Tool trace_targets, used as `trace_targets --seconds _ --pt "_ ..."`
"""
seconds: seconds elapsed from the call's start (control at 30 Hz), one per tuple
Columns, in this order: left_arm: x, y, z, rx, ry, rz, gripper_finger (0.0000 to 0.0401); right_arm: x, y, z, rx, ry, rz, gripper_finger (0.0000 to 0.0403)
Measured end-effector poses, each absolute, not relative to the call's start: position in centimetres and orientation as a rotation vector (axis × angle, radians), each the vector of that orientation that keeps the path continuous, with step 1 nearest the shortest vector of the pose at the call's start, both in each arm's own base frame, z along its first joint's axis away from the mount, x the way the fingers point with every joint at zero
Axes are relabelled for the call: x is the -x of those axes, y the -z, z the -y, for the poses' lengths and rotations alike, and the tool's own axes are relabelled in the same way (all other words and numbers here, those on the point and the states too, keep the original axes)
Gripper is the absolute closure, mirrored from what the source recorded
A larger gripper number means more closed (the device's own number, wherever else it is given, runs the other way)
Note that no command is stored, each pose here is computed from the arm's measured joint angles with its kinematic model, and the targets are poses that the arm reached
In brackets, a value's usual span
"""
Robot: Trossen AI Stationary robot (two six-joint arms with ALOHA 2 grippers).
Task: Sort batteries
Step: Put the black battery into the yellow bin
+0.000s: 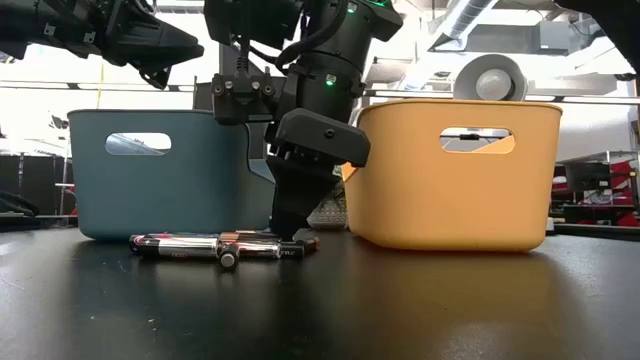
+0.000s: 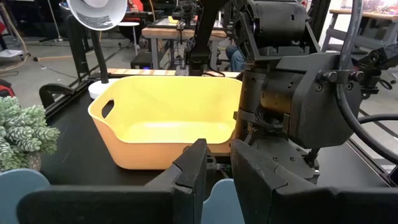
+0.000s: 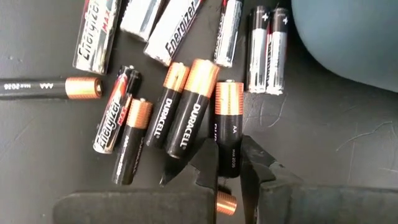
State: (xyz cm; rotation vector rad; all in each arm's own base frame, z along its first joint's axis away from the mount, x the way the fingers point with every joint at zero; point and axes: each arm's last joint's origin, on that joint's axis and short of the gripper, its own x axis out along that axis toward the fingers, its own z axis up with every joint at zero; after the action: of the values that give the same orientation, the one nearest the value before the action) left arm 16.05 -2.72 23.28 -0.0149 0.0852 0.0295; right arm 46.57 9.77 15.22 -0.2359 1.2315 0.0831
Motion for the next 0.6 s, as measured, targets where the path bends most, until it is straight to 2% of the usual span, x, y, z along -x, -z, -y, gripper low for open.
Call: trace_targets --seconds 0.37,0.6 --pt "-16.1 -23.3 2.7 0.015 -0.029 -0.086 0.0330 -46.4 -15.7 -9.9 0.267 -0.106 -1.233 0.0362" --pt "-16.1 -23.3 2.7 0.014 -0.030 -0.086 0.0330 -46.0 -18.0 -10.0 0.270 -0.115 -1.184 0.0362"
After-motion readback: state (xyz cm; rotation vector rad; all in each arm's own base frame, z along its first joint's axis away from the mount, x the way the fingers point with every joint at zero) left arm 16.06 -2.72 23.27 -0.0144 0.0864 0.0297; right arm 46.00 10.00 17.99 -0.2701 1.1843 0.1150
